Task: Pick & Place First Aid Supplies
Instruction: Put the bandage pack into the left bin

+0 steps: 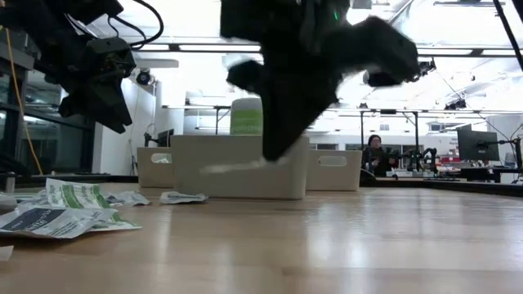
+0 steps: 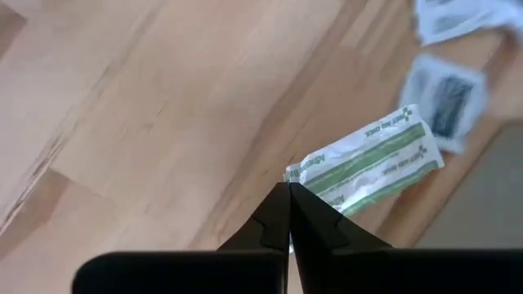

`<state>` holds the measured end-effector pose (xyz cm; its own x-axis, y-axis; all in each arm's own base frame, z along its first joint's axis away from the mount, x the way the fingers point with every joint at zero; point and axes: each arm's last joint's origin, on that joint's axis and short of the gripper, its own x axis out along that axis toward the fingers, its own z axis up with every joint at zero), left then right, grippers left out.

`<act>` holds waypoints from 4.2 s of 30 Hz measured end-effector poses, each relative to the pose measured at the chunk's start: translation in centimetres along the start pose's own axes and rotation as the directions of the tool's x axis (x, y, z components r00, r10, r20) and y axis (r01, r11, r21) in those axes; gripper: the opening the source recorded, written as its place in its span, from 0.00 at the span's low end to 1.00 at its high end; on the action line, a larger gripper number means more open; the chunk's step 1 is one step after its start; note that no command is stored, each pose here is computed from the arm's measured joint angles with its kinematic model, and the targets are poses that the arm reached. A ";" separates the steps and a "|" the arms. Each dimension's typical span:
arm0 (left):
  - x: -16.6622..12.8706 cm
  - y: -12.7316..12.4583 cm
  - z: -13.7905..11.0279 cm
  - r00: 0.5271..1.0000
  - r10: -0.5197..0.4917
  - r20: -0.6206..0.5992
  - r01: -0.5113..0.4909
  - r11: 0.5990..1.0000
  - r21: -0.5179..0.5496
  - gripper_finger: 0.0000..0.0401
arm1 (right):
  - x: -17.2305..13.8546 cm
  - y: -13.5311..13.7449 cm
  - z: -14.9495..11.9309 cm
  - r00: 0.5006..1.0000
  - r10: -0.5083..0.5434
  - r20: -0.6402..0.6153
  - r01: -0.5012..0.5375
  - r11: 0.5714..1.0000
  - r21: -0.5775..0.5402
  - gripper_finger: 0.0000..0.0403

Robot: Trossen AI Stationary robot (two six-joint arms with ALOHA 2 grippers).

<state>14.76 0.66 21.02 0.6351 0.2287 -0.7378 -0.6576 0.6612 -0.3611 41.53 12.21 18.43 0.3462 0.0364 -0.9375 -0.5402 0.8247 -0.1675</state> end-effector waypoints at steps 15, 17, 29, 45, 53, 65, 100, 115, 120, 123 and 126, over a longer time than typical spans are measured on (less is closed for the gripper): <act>-1.1 -3.6 2.5 0.853 -0.510 0.113 0.522 0.833 -0.185 0.34 | -7.6 -2.7 2.9 0.936 -0.342 -0.080 0.314 0.917 -0.246 0.00; -1.4 -3.9 2.9 0.831 -0.537 0.146 0.557 0.797 -0.236 0.34 | -7.9 -2.9 3.0 0.925 -0.372 -0.080 0.339 0.901 -0.270 0.00; -1.2 -4.1 3.0 0.822 -0.547 0.158 0.565 0.749 -0.346 0.34 | -8.2 -3.6 3.3 0.900 -0.432 -0.057 0.386 0.851 -0.355 0.00; 0.4 -4.7 2.9 0.834 -0.542 0.109 0.545 0.772 -0.327 0.34 | -8.2 -5.0 3.8 0.913 -0.406 0.047 0.402 0.871 -0.283 0.00; 0.4 -4.7 2.9 0.832 -0.545 0.106 0.549 0.779 -0.303 0.34 | -8.3 -5.8 3.7 0.906 -0.418 0.063 0.419 0.871 -0.258 0.00; 0.4 -4.7 2.8 0.824 -0.561 0.085 0.562 0.788 -0.251 0.03 | -8.3 -6.1 3.6 0.908 -0.414 0.066 0.417 0.873 -0.251 0.00; 1.7 1.9 6.5 0.934 0.013 0.356 0.094 0.955 -0.282 0.00 | -12.4 -9.7 -1.1 0.855 -0.489 -0.174 0.450 0.532 0.717 0.53; 4.1 7.6 8.5 0.954 0.170 0.247 -0.057 0.911 -0.408 0.00 | -12.4 -10.4 -1.4 0.846 -0.501 -0.181 0.460 0.516 0.722 0.51; 5.0 8.2 8.9 0.960 0.150 0.235 -0.041 0.911 -0.411 0.00 | -12.4 -10.5 -1.5 0.849 -0.497 -0.181 0.457 0.516 0.725 0.51; 5.2 8.4 8.9 0.962 0.154 0.225 -0.049 0.908 -0.416 0.00 | -12.4 -10.5 -1.5 0.849 -0.497 -0.181 0.456 0.514 0.726 0.51; 5.2 8.4 8.9 0.962 0.156 0.224 -0.050 0.908 -0.417 0.00 | -12.4 -10.5 -1.5 0.849 -0.497 -0.181 0.456 0.514 0.726 0.51</act>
<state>16.14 13.75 19.22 0.5995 0.4828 -0.6384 -0.7974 0.2912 -0.5286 41.78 2.23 31.37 0.4229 -0.4810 -0.7680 0.4372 0.8506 -0.2920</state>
